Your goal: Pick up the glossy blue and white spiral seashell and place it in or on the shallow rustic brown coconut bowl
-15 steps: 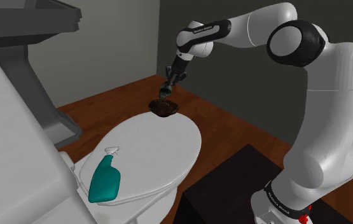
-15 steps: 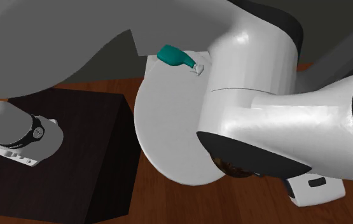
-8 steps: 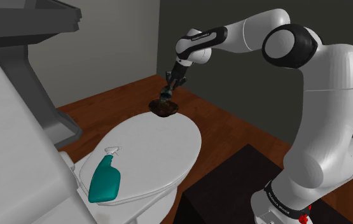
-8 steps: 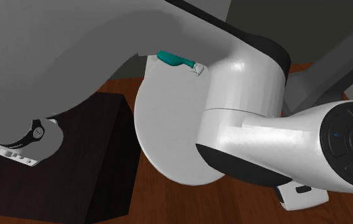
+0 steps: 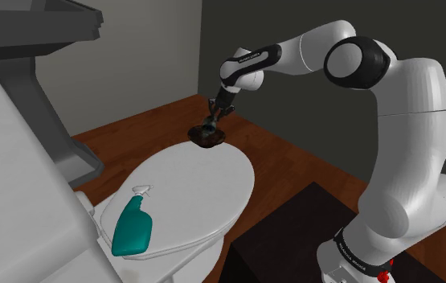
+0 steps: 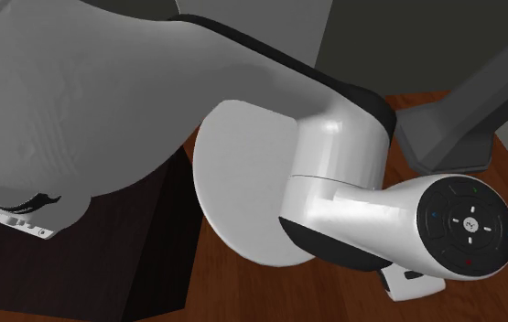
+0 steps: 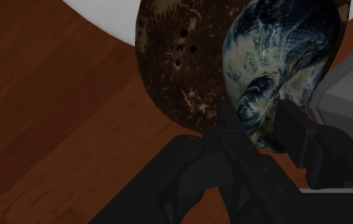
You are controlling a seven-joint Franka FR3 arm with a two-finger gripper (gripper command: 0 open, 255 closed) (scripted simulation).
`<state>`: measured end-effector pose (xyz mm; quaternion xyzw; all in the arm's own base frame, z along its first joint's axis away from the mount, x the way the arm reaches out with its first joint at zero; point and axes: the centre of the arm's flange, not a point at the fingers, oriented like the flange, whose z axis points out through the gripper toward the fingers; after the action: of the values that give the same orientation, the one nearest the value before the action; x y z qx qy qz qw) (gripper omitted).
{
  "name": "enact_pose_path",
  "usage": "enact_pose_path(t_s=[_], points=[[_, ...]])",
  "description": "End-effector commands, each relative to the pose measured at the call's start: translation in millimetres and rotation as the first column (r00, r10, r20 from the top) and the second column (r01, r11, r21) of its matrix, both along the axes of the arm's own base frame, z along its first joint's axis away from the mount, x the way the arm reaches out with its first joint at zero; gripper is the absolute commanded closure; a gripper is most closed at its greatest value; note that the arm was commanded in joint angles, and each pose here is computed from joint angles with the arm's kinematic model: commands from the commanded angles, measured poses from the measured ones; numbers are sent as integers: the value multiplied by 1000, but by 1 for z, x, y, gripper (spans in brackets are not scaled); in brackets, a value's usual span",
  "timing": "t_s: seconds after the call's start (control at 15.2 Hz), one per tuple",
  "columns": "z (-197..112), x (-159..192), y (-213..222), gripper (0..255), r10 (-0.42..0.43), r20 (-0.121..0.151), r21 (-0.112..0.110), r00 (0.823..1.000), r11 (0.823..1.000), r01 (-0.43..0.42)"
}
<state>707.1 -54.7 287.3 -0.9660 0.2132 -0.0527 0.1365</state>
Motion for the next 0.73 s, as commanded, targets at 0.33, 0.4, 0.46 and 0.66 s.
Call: enact_pose_path(t_s=[0.33,0.4,0.46,0.66], points=[[-21,0,0,255,0,1,0,1000,1000,0],[-21,0,0,255,0,1,0,1000,1000,0],[-21,0,0,255,0,1,0,1000,1000,0],[-21,0,0,0,0,1,0,1000,1000,0]])
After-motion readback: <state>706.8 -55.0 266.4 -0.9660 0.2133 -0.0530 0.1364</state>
